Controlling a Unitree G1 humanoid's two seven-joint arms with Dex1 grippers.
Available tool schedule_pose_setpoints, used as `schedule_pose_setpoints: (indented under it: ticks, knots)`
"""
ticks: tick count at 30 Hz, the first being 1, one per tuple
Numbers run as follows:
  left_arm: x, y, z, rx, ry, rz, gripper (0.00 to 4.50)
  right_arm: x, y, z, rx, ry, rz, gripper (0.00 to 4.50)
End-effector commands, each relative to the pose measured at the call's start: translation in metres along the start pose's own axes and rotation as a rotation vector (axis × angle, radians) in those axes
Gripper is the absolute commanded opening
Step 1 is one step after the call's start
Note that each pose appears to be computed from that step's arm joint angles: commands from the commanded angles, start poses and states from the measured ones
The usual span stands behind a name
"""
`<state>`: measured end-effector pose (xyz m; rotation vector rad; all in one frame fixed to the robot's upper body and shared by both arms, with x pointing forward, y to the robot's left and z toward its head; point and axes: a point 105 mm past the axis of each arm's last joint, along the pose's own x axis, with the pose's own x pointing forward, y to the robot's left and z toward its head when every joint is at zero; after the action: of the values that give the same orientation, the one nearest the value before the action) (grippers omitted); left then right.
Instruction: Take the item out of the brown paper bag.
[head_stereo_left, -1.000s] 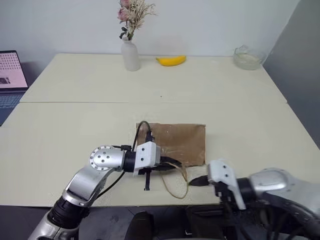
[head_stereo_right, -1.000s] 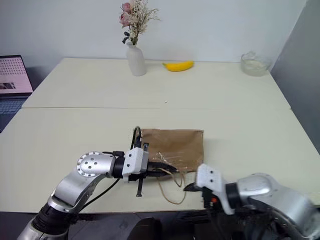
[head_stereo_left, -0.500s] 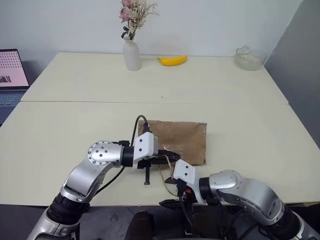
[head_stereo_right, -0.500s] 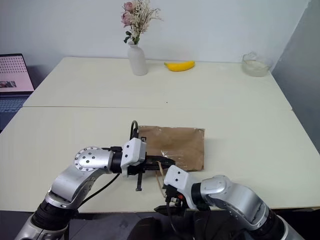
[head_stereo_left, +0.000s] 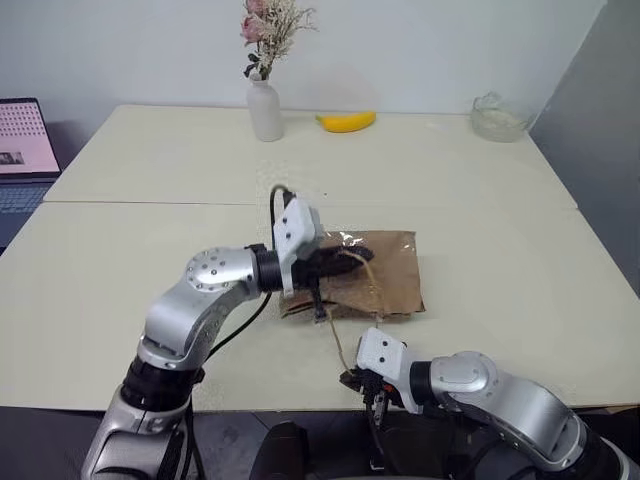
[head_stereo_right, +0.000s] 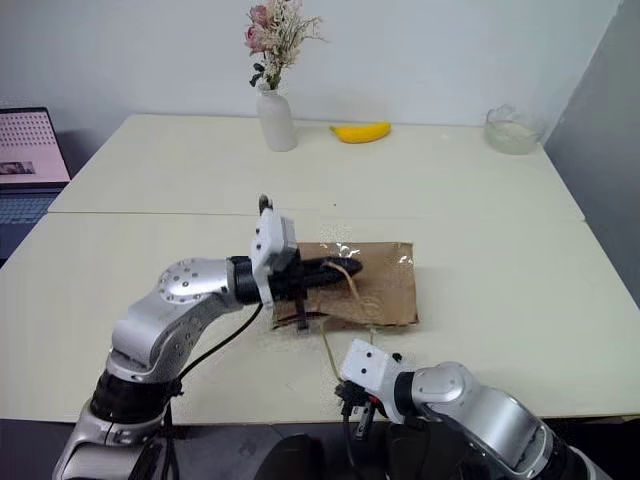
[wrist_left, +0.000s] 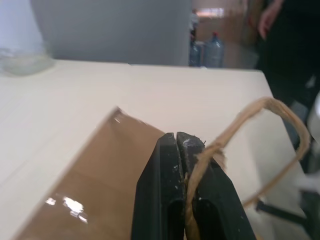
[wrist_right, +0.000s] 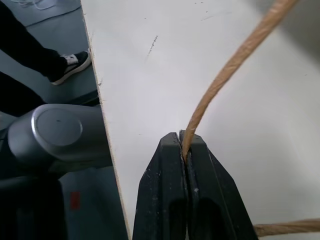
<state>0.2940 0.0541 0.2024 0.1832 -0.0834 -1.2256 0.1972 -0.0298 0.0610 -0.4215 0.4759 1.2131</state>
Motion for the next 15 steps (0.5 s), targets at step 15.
schedule_pose_setpoints:
  ticks: [15]
  knots:
    - [-0.001, 0.074, 0.077, 0.060, -0.247, 0.303, 0.00, 0.006, -0.009, -0.022, -0.039, 0.066, -0.013, 0.03]
